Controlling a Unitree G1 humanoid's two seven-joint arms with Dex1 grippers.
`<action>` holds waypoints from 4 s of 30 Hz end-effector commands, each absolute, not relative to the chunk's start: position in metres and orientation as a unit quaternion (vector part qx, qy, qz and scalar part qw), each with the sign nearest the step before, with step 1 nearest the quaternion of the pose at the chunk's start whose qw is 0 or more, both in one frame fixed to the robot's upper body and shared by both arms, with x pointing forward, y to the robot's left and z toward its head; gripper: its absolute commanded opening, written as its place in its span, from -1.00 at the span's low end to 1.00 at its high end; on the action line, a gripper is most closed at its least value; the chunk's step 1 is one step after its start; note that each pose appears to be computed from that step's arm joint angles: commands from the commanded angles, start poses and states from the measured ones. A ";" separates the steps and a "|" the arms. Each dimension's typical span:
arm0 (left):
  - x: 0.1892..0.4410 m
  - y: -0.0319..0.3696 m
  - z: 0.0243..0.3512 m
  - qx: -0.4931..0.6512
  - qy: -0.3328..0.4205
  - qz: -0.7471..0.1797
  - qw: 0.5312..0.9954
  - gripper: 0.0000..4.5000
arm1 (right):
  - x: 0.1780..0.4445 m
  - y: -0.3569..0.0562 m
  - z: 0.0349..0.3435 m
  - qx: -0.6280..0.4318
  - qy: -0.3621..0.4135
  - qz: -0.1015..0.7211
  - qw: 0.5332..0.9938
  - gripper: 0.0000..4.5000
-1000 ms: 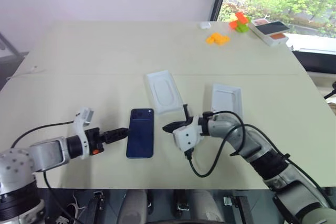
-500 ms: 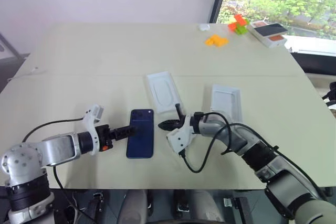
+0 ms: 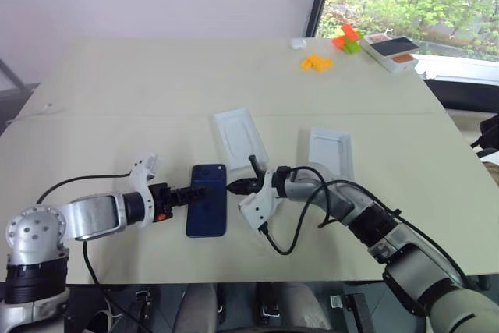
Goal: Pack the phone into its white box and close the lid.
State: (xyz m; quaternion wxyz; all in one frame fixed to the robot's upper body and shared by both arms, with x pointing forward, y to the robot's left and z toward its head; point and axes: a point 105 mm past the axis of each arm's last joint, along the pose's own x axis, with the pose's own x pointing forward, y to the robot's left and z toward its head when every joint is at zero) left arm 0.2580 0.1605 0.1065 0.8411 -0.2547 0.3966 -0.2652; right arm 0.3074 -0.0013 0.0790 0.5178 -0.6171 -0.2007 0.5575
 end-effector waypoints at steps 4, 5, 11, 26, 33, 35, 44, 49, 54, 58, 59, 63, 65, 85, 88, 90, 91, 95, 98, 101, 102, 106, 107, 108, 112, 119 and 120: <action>0.253 0.140 0.108 -0.276 0.411 -0.282 0.822 1.00 | 0.304 0.011 0.068 -0.610 -0.194 0.568 0.517 -0.97; 0.253 0.140 0.109 -0.283 0.409 -0.282 0.821 1.00 | 0.304 0.011 0.068 -0.611 -0.195 0.568 0.516 -0.97; 0.260 0.134 0.118 -0.314 0.382 -0.293 0.818 1.00 | 0.303 0.013 0.065 -0.609 -0.193 0.570 0.517 -0.97; 0.256 0.135 0.123 -0.330 0.362 -0.303 0.818 1.00 | 0.305 0.010 0.069 -0.602 -0.189 0.568 0.529 -0.97; 0.251 0.143 0.112 -0.331 0.379 -0.280 0.818 0.78 | 0.307 0.005 0.068 -0.605 -0.185 0.565 0.530 -1.00; 0.250 0.145 0.109 -0.334 0.383 -0.275 0.817 0.48 | 0.307 0.006 0.068 -0.604 -0.185 0.565 0.530 -1.00; 0.253 0.150 0.102 -0.354 0.380 -0.258 0.815 -0.98 | 0.306 0.004 0.072 -0.601 -0.185 0.564 0.534 -1.00; 0.246 0.150 0.111 -0.360 0.366 -0.285 0.809 -0.98 | 0.303 0.002 0.092 -0.543 -0.174 0.578 0.584 -1.00; 0.229 0.163 0.137 -0.297 0.338 -0.351 0.821 -1.00 | 0.290 -0.015 0.132 -0.399 -0.117 0.638 0.647 -0.60; 0.236 0.187 0.161 -0.265 0.284 -0.354 0.851 -1.00 | 0.296 -0.026 0.155 -0.366 -0.095 0.645 0.664 0.25; 0.243 0.194 0.168 -0.259 0.252 -0.344 0.867 -1.00 | 0.300 -0.026 0.159 -0.365 -0.094 0.640 0.669 0.47; 0.265 0.210 0.190 -0.167 0.138 -0.311 0.925 -1.00 | 0.315 -0.023 0.162 -0.385 -0.085 0.623 0.675 0.97; 0.272 0.214 0.197 -0.137 0.101 -0.299 0.939 -1.00 | 0.322 -0.021 0.156 -0.394 -0.063 0.624 0.672 0.97; 0.289 0.215 0.195 -0.185 0.063 -0.270 0.943 -1.00 | 0.345 -0.015 0.127 -0.367 0.134 0.673 0.627 0.97; 0.292 0.216 0.194 -0.189 0.063 -0.263 0.944 -1.00 | 0.354 -0.018 0.121 -0.380 0.151 0.654 0.636 0.97; 0.293 0.216 0.195 -0.184 0.062 -0.260 0.946 -1.00 | 0.358 -0.020 0.120 -0.388 0.154 0.646 0.639 0.97; 0.294 0.216 0.194 -0.182 0.063 -0.259 0.947 -1.00 | 0.359 -0.021 0.119 -0.390 0.156 0.645 0.638 0.97; 0.296 0.213 0.191 -0.181 0.069 -0.258 0.946 -1.00 | 0.362 -0.022 0.117 -0.395 0.158 0.637 0.643 0.56; 0.297 0.212 0.191 -0.181 0.070 -0.261 0.946 -1.00 | 0.363 -0.022 0.117 -0.402 0.152 0.633 0.644 -0.06; 0.298 0.211 0.192 -0.180 0.069 -0.262 0.946 -1.00 | 0.362 -0.020 0.118 -0.404 0.145 0.631 0.646 -0.74; 0.298 0.211 0.192 -0.179 0.069 -0.262 0.946 -1.00 | 0.361 -0.019 0.118 -0.404 0.142 0.631 0.647 -0.78; 0.299 0.214 0.191 -0.177 0.068 -0.255 0.948 -1.00 | 0.359 -0.018 0.118 -0.395 0.134 0.619 0.665 -0.78; 0.299 0.214 0.191 -0.179 0.069 -0.255 0.948 -1.00 | 0.358 -0.018 0.119 -0.391 0.133 0.616 0.670 -0.78; 0.300 0.216 0.192 -0.178 0.067 -0.251 0.949 -1.00 | 0.358 -0.016 0.121 -0.383 0.129 0.605 0.686 -0.78; 0.299 0.220 0.191 -0.182 0.067 -0.245 0.950 -1.00 | 0.355 -0.011 0.136 -0.321 0.147 0.561 0.749 -0.78; 0.300 0.216 0.189 -0.177 0.069 -0.248 0.950 -1.00 | 0.319 -0.025 0.132 -0.260 0.208 0.549 0.766 -0.78; 0.300 0.216 0.188 -0.176 0.071 -0.248 0.950 -1.00 | 0.316 -0.026 0.132 -0.266 0.206 0.550 0.764 -0.78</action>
